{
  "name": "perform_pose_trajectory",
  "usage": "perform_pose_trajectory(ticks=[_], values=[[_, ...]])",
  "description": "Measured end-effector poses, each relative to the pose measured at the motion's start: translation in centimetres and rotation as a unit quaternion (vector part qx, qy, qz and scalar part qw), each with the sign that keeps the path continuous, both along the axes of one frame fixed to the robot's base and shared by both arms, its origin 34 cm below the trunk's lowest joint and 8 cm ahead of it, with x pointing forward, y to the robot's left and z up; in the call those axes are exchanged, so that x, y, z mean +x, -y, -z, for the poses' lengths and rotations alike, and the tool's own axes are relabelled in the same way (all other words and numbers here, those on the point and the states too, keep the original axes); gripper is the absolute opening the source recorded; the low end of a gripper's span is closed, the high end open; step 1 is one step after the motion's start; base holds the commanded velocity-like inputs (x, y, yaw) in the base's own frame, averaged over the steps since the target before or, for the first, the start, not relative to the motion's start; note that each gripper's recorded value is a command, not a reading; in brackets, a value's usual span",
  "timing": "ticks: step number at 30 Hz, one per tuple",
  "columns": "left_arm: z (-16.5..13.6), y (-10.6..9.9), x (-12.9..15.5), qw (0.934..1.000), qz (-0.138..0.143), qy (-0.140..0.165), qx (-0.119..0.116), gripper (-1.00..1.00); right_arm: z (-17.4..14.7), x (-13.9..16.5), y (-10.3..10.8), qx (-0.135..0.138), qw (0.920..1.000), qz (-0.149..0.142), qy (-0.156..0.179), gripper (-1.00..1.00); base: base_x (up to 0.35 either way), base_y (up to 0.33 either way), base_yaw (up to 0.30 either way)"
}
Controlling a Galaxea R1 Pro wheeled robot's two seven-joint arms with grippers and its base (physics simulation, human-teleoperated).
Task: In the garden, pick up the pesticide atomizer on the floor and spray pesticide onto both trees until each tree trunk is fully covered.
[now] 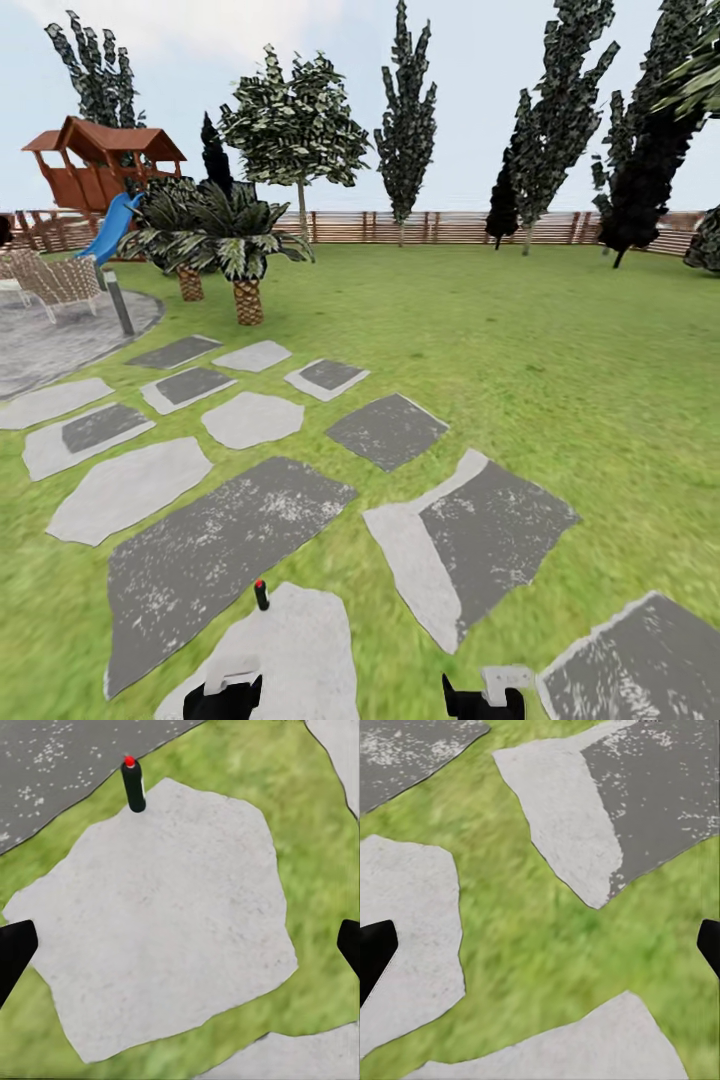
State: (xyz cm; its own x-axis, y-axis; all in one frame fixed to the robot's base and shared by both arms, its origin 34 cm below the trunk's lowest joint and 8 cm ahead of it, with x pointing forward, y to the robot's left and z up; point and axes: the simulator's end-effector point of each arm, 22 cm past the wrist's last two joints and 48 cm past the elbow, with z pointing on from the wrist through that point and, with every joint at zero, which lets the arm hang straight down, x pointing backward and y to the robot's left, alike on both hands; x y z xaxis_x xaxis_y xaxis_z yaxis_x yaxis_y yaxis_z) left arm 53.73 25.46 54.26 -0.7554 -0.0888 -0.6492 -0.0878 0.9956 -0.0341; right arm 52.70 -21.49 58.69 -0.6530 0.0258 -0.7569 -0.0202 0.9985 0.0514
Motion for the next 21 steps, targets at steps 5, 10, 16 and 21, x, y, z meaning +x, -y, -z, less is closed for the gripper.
perform_pose_trajectory(ticks=[5, 10, 16, 21], values=[[0.08, 0.00, -0.06, 1.0000, 0.000, -0.001, 0.000, 1.00, 0.08, -0.05, 0.00, 0.000, 1.0000, 0.000, -0.001, 1.00, 0.081, 0.000, 0.280], [0.16, 0.00, -0.12, 1.0000, 0.000, -0.002, 0.000, 1.00, 0.18, -0.13, 0.00, 0.000, 1.0000, 0.000, -0.002, 1.00, 0.081, 0.000, 0.280], [0.25, 0.00, -0.17, 1.0000, 0.000, -0.003, 0.000, 1.00, 0.25, -0.15, 0.00, 0.000, 1.0000, 0.000, -0.003, 1.00, 0.081, 0.000, 0.280], [0.32, 0.00, -0.23, 1.0000, 0.000, -0.004, 0.000, 1.00, 0.33, -0.21, 0.00, 0.000, 1.0000, 0.000, -0.004, 1.00, 0.081, 0.000, 0.280]])
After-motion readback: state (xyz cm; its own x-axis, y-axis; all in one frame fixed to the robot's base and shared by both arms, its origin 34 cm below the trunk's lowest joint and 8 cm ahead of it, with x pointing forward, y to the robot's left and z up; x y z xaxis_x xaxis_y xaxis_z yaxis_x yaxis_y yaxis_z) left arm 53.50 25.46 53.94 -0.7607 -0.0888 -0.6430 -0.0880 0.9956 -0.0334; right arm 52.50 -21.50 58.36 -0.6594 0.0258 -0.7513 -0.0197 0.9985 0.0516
